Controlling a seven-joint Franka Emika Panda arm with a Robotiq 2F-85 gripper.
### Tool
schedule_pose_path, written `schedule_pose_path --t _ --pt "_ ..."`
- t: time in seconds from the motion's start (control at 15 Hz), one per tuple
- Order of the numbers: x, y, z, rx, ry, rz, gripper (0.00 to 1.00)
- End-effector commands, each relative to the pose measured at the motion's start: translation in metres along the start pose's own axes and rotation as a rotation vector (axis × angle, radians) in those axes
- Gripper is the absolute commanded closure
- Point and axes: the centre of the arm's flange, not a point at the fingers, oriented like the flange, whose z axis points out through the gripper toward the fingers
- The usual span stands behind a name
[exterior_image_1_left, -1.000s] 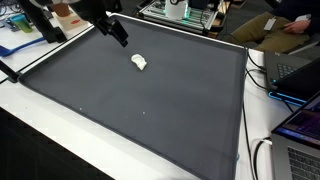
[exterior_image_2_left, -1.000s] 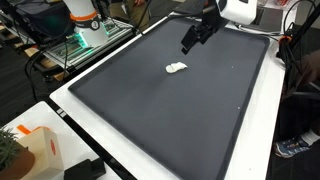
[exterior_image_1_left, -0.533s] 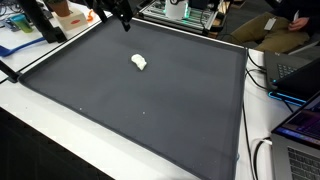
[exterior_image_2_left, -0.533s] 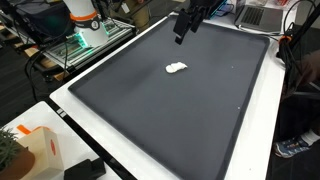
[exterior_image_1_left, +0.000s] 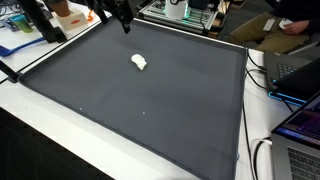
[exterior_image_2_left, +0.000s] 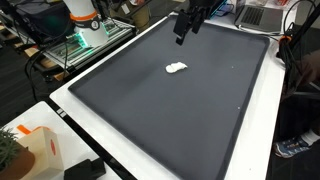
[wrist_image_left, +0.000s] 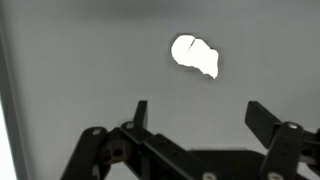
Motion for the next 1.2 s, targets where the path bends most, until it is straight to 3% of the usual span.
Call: schedule_pose_path --t 0.0,0.4,0.67,0.73,0.93,1.13 --pt "-0.066 -0.003 0.009 0.017 0.103 0.064 0.0" --pt "-0.145 0.005 -0.015 0.034 0.224 0.077 0.0" --pt "-0.209 -0.008 -0.002 0.022 0.181 -0.06 0.0" --pt "-0.155 -0.006 -0.017 0.028 0.189 0.003 0.0" --pt "-0.189 -0.011 -0.005 0.017 0.176 -0.04 0.0" --pt "-0.193 -0.011 -0.004 0.017 0.176 -0.045 0.0"
